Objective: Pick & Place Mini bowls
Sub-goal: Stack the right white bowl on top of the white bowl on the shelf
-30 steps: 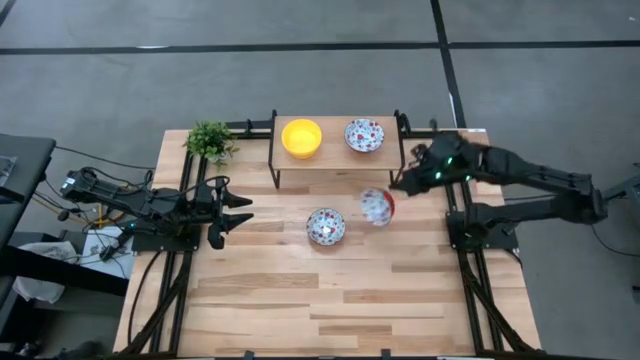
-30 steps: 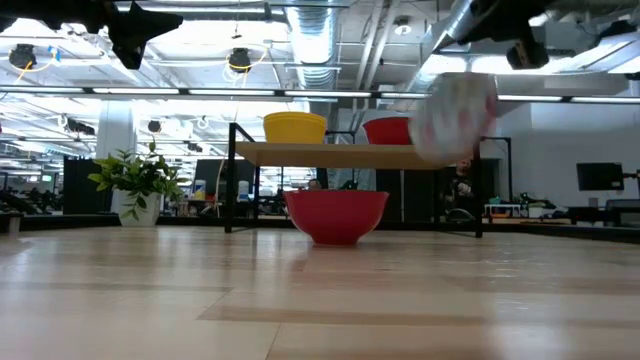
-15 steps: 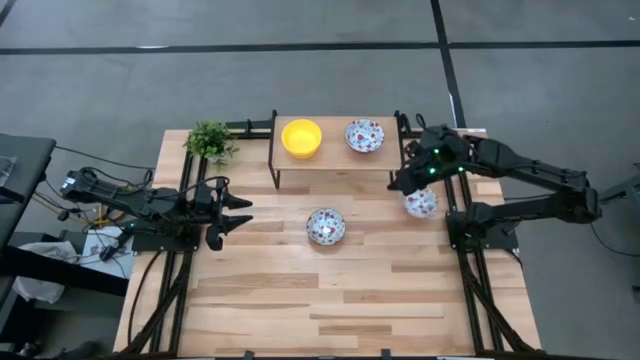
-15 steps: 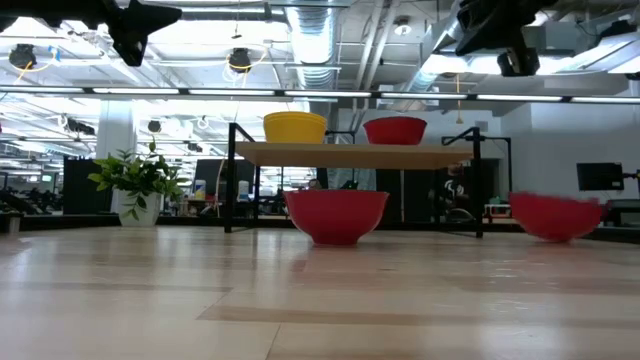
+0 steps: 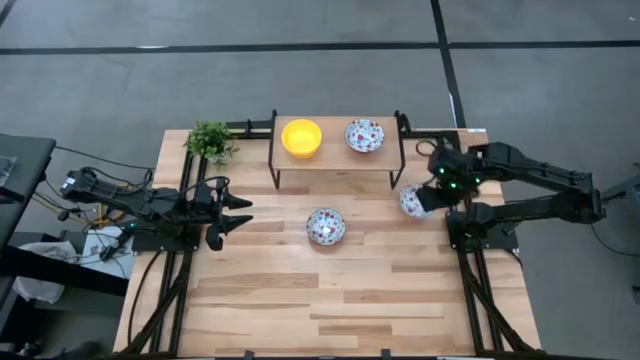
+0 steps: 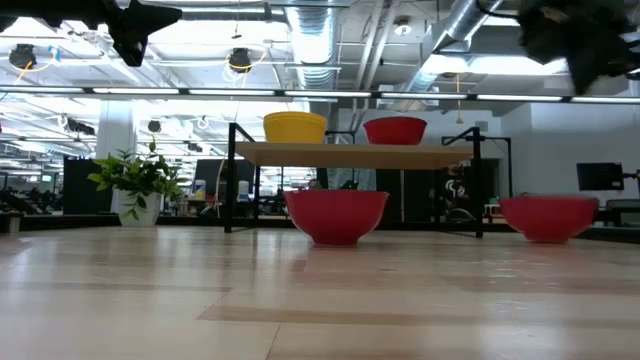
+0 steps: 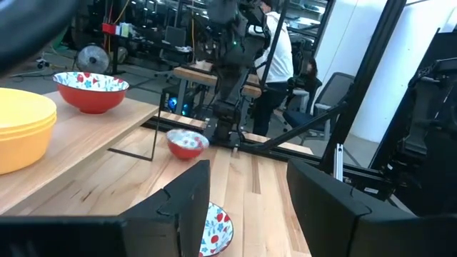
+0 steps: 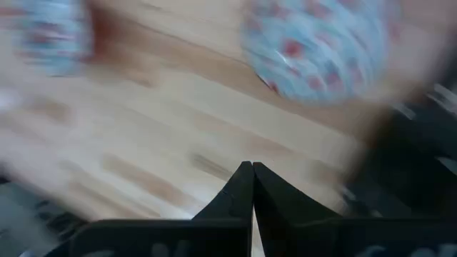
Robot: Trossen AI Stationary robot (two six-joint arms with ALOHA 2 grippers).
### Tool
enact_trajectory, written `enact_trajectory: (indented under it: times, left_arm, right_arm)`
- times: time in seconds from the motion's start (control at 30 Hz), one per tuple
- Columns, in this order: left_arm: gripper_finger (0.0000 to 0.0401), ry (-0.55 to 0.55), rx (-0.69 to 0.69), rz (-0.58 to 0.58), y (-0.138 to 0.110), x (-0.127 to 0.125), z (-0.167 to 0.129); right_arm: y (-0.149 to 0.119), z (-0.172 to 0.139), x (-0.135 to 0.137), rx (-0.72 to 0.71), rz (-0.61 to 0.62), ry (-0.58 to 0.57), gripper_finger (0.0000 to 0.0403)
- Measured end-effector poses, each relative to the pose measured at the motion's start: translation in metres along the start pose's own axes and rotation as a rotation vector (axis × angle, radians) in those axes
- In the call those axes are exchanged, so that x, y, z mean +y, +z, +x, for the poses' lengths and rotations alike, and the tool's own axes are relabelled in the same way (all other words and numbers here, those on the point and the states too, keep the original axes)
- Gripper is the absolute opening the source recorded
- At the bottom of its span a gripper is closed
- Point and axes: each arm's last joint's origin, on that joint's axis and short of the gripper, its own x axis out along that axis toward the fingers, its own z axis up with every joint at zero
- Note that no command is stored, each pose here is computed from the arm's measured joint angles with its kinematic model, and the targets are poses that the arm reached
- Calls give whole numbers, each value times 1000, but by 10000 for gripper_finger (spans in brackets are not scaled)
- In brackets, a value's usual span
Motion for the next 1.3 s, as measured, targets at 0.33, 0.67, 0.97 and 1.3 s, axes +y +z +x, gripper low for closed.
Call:
enact_trajectory:
  times: [0.33, 0.67, 0.97, 1.3]
  left_arm:
    - [186, 0, -1, -1, 0, 0, 0]
    - [186, 0, -2, -1, 0, 0, 0]
    - [186, -10, -1, -2, 0, 0, 0]
    - [186, -19, 1, -1, 0, -1, 0]
  right_arm:
    - [-4, 0, -10, -93, 53, -123, 6]
    - [-4, 51, -42, -26, 146, -170, 98]
    - [6, 49, -53, -154, 299, -114, 125]
    - [11, 51, -55, -150, 511, -114, 132]
